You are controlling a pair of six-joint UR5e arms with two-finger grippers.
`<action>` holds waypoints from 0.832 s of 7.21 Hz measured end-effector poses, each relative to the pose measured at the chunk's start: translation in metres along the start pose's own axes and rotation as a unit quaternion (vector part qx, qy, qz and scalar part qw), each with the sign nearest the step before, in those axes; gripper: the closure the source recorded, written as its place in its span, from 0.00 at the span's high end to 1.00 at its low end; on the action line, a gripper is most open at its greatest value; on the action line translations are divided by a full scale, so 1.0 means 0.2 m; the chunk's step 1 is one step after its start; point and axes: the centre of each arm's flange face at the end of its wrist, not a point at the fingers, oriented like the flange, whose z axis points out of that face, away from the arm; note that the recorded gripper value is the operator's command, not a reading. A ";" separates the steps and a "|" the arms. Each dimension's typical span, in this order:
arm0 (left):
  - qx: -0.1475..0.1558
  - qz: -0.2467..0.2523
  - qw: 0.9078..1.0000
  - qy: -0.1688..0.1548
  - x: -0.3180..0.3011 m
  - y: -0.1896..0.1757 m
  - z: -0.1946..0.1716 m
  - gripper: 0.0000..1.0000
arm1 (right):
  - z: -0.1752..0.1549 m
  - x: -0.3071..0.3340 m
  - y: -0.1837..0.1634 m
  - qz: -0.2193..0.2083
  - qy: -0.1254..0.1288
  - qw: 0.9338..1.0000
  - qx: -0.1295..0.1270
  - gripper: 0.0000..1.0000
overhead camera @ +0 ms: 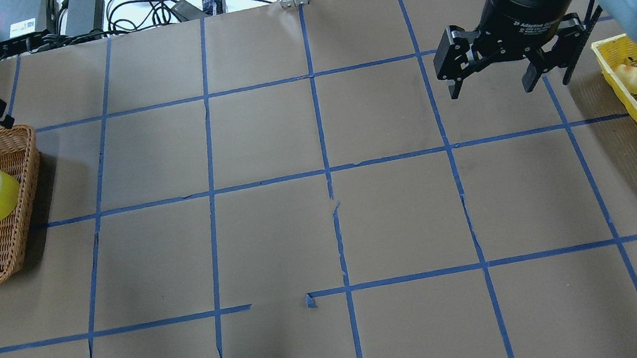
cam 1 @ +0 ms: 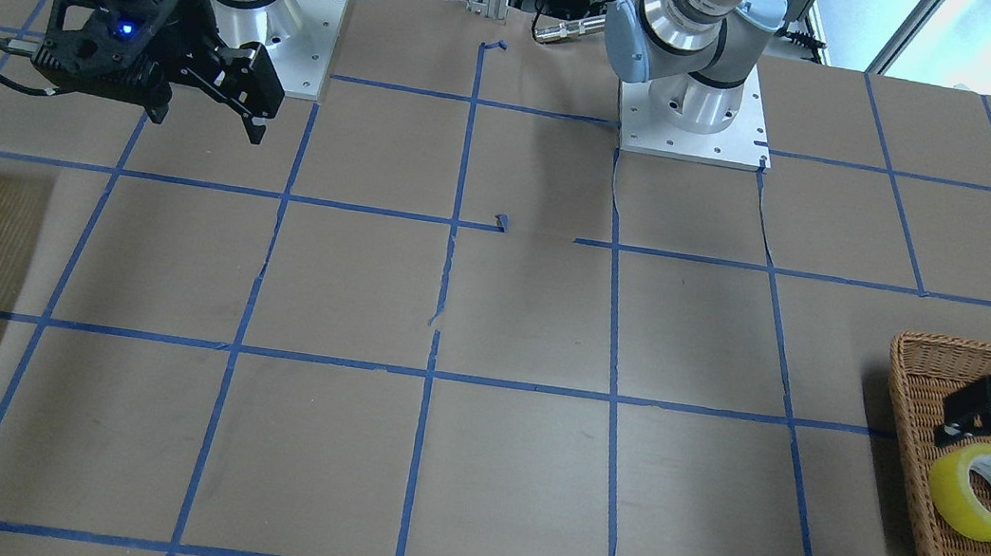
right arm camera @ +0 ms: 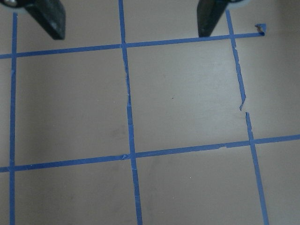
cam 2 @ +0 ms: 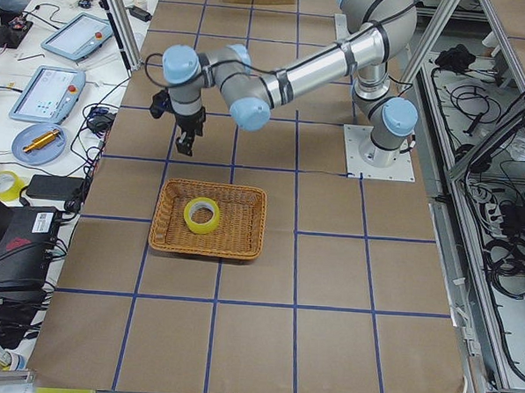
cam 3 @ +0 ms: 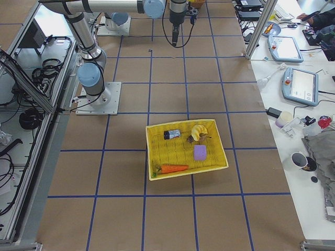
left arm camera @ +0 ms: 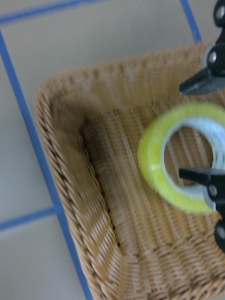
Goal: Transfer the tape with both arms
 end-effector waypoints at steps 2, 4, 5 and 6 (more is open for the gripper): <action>0.020 -0.060 0.998 -0.004 0.65 0.05 -0.25 0.97 | 0.00 0.00 0.00 0.000 0.000 1.000 0.000 1.00; 0.039 -0.084 0.996 0.004 1.23 0.21 -0.41 1.00 | 0.00 0.00 0.00 0.001 0.000 1.000 0.000 1.00; 0.045 -0.090 0.995 0.004 1.41 0.29 -0.47 1.00 | 0.00 0.00 0.00 0.001 0.001 1.000 0.000 1.00; 0.037 -0.091 0.995 0.002 1.50 0.37 -0.51 1.00 | 0.00 0.01 0.00 0.001 0.002 1.000 -0.001 1.00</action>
